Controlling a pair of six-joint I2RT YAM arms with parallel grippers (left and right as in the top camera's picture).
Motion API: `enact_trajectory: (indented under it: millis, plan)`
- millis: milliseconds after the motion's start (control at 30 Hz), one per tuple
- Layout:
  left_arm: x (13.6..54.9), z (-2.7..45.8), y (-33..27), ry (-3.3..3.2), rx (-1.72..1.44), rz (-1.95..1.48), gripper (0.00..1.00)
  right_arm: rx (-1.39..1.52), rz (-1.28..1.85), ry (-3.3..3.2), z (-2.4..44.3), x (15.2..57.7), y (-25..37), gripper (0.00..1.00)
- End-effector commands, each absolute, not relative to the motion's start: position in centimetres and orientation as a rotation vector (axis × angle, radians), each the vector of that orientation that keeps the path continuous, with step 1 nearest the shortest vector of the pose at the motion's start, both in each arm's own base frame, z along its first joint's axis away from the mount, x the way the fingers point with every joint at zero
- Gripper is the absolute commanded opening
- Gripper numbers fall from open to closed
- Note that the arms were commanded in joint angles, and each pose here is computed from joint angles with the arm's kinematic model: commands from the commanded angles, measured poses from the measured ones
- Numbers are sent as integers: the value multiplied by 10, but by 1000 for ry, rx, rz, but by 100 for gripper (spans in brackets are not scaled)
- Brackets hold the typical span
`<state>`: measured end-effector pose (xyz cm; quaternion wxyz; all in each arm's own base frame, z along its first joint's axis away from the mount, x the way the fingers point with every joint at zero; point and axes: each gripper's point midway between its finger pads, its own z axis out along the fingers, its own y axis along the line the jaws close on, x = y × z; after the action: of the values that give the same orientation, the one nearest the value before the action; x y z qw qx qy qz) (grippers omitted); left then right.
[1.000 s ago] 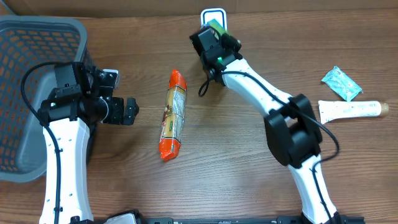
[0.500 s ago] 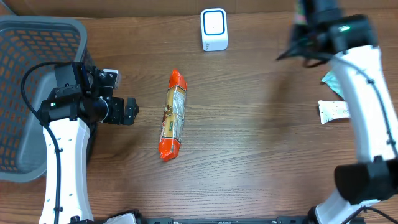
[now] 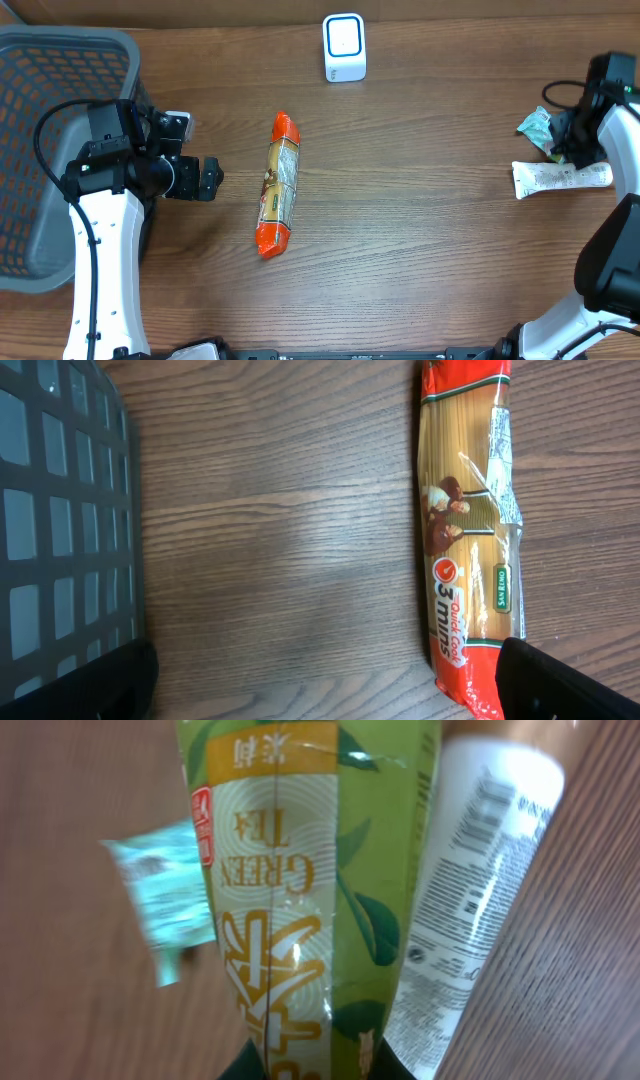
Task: Scan the item barcode
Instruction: 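Carry the snack bag right and set it beside the white tube, then release the snack bag and move the right gripper to the spaghetti pack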
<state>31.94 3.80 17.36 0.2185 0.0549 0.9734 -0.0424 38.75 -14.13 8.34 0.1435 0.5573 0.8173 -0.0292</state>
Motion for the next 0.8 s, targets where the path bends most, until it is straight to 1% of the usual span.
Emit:
enact_trajectory:
  millis: [0,33,100,167,200,267,367,500,633,767]
  plan:
    - [323,178,37,2678,183,-117,100,1628,-56,2320,82,387,-140,29]
    - [323,178,37,2677,183,-117,100,1593,-61,2344,82,387,-140,45]
    - [323,178,37,2677,183,-117,99,1549,-66,2368,84,389,-140,56]
    - [323,178,37,2677,183,-117,100,1499,-61,2401,88,391,-139,73]
    - [323,178,37,2678,183,-117,100,1476,-45,2417,92,392,-137,75]
    - [323,178,37,2678,183,-117,100,1447,-17,2446,103,394,-133,78]
    - [323,178,37,2678,183,-117,100,1426,15,2485,131,392,-127,78]
    - [323,178,37,2678,183,-117,100,1199,143,2583,173,399,-102,80]
    - [323,178,37,2678,183,-117,100,880,446,2685,201,409,-40,81]
    - [323,178,37,2678,183,-117,100,673,661,2743,199,414,31,82]
